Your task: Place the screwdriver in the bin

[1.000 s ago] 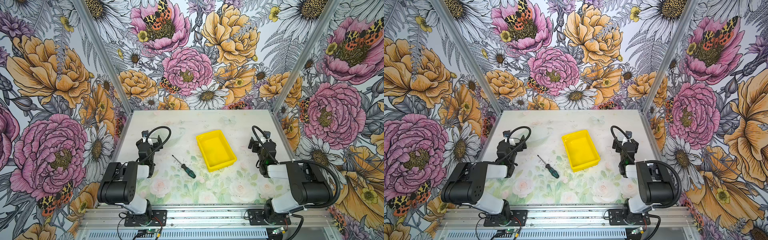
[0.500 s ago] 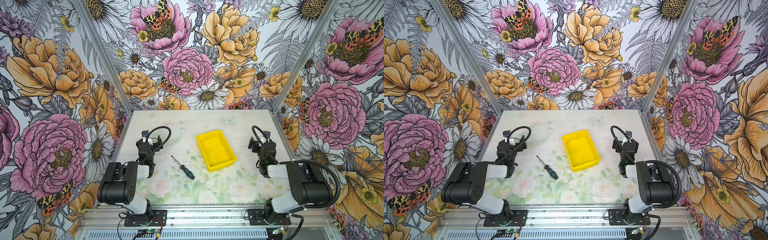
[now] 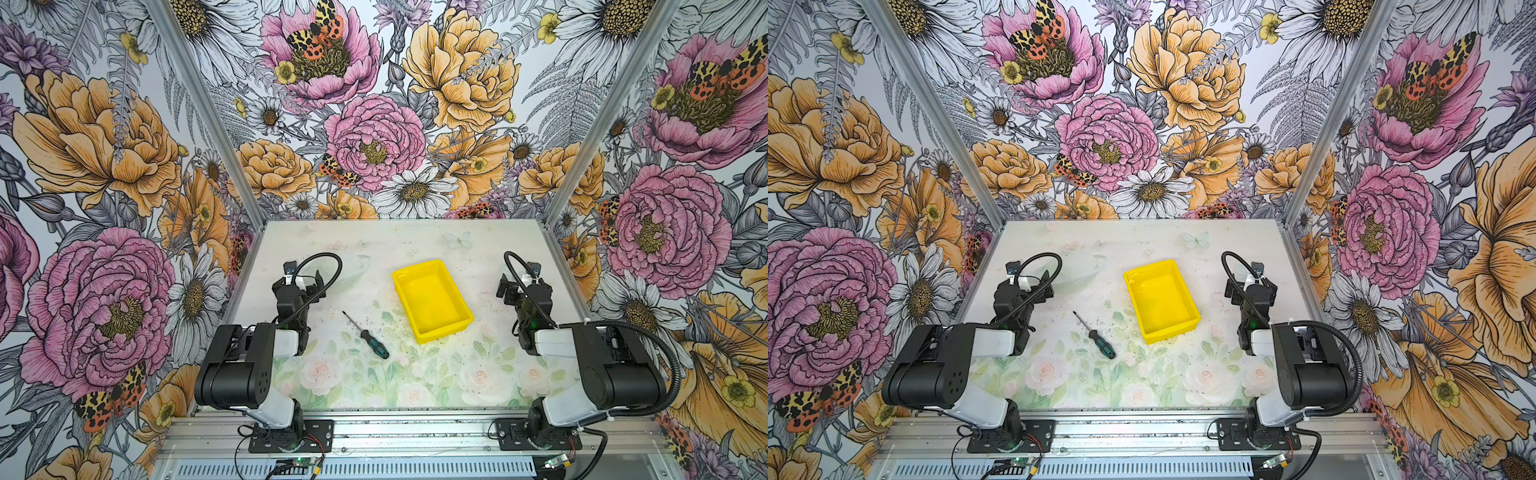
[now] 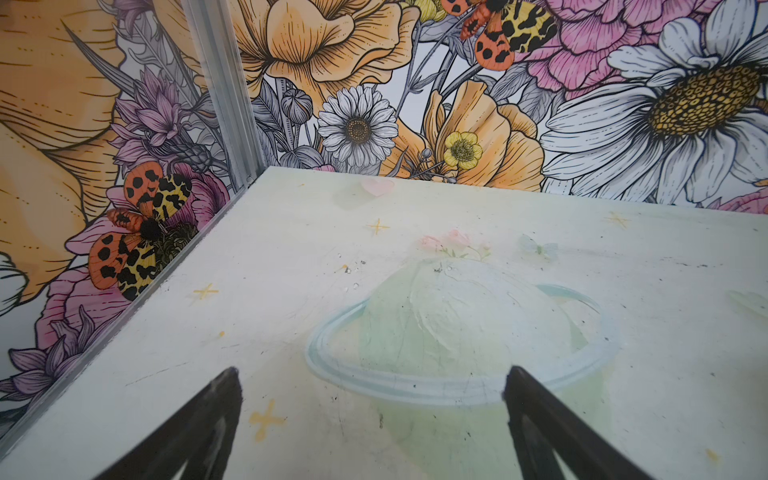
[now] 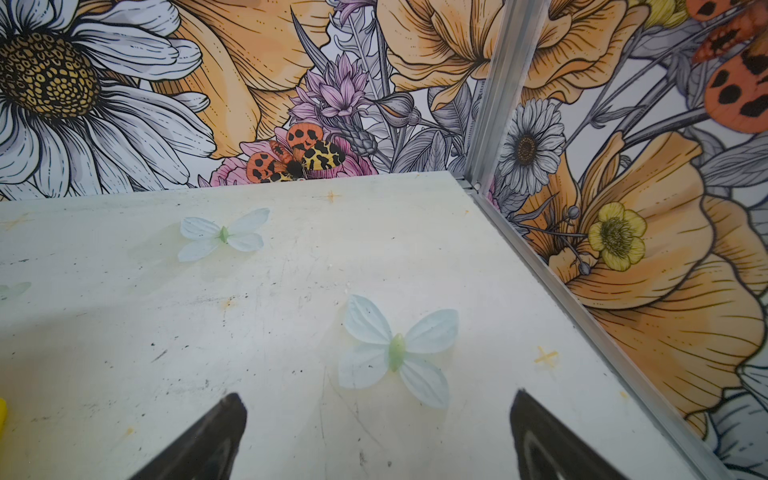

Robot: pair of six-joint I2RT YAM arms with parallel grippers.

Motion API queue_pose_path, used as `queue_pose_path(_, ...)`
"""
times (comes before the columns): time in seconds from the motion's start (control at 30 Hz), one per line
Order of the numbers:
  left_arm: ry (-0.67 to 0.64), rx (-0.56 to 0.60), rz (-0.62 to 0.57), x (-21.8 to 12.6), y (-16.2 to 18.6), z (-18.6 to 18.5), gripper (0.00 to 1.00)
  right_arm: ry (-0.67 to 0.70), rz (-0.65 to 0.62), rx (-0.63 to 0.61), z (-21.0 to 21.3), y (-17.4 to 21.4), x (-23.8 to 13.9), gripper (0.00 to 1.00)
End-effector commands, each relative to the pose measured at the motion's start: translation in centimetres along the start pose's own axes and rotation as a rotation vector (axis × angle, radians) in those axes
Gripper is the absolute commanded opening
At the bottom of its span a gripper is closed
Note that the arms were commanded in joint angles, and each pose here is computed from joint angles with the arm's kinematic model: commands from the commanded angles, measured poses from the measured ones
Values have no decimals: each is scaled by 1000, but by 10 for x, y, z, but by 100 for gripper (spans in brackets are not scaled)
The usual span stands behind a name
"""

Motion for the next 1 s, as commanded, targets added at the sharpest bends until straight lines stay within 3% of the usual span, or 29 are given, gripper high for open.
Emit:
queue_pose_path(0.0, 23, 9, -9, -2, 0, -3, 99, 11, -19, 4, -2, -3, 0, 99)
queue_pose_path(0.37, -23, -9, -12, -11, -16, 6, 99, 36, 19, 0, -3, -19, -3, 99)
queue_pose_path(0.63, -13, -34, 160, -29, -30, 0, 99, 55, 92, 38, -6, -45, -27, 100)
queue_pose_path(0.77, -102, -161, 222, -54, -43, 12, 99, 3, 132, 63, 5, -59, -44, 100)
queue_pose_path(0.97, -103, -328, 279, -89, -55, 11, 99, 7, 302, 62, 18, -59, -61, 100)
Point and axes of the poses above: each gripper's point midway between its finger pads, its own x axis out along the fingers, its own z axis along the line the jaws close on, y = z × x, the point moved 1 cm from there along -x, back along the fingers, and after that the axes turned 5 degrees about x, right-handed, at the moved point
